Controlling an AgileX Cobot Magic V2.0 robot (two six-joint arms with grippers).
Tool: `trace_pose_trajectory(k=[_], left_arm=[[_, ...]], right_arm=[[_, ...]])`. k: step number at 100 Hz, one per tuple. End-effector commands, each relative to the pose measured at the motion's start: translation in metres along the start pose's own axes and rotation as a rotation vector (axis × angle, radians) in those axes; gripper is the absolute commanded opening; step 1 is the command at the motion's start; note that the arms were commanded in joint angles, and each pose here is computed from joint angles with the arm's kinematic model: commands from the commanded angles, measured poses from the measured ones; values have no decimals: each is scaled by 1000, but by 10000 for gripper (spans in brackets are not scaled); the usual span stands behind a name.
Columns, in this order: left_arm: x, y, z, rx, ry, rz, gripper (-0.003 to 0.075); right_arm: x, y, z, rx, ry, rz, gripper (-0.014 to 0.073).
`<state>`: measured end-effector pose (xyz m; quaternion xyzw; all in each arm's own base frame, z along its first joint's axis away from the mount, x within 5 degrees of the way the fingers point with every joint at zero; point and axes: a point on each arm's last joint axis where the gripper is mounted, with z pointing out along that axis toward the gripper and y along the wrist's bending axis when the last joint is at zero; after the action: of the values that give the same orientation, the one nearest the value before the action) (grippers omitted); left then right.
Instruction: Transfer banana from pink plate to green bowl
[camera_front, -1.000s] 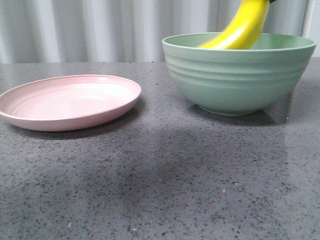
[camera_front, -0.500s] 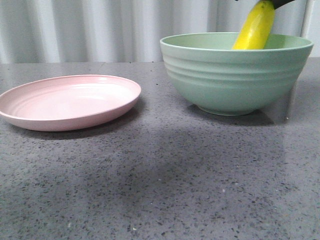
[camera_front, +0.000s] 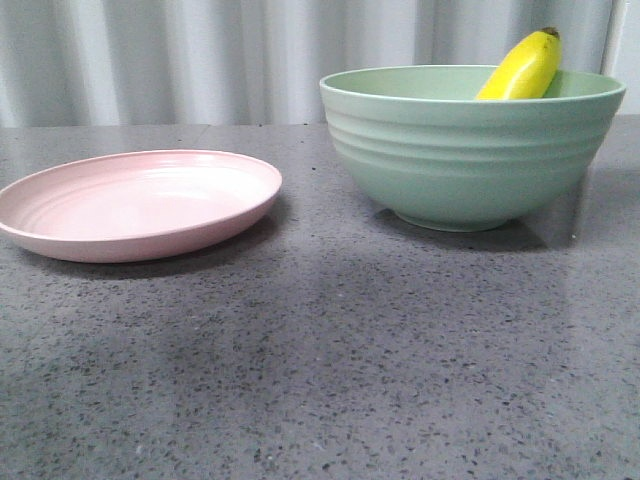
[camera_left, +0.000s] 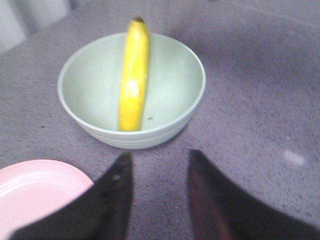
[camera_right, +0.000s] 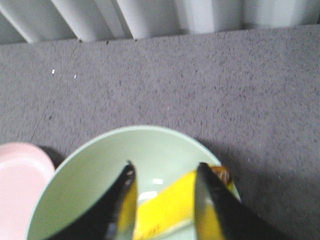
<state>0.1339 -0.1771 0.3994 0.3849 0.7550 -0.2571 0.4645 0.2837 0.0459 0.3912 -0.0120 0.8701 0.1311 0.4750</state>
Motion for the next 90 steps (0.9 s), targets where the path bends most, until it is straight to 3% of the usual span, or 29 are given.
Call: trace_pose_trajectory(k=[1, 5, 38, 90], left_arm=[[-17, 2, -27, -20, -155, -19, -14], [-16, 2, -36, -30, -174, -11, -19], [19, 1, -75, -58, -330, 5, -19], [125, 0, -101, -76, -614, -48, -19]], right_arm=[[-12, 7, -33, -10, -70, -43, -13], [-10, 8, -39, -8, -53, -52, -81], [30, 6, -87, 10, -105, -108, -74], [152, -9, -169, 24, -551, -164, -74]])
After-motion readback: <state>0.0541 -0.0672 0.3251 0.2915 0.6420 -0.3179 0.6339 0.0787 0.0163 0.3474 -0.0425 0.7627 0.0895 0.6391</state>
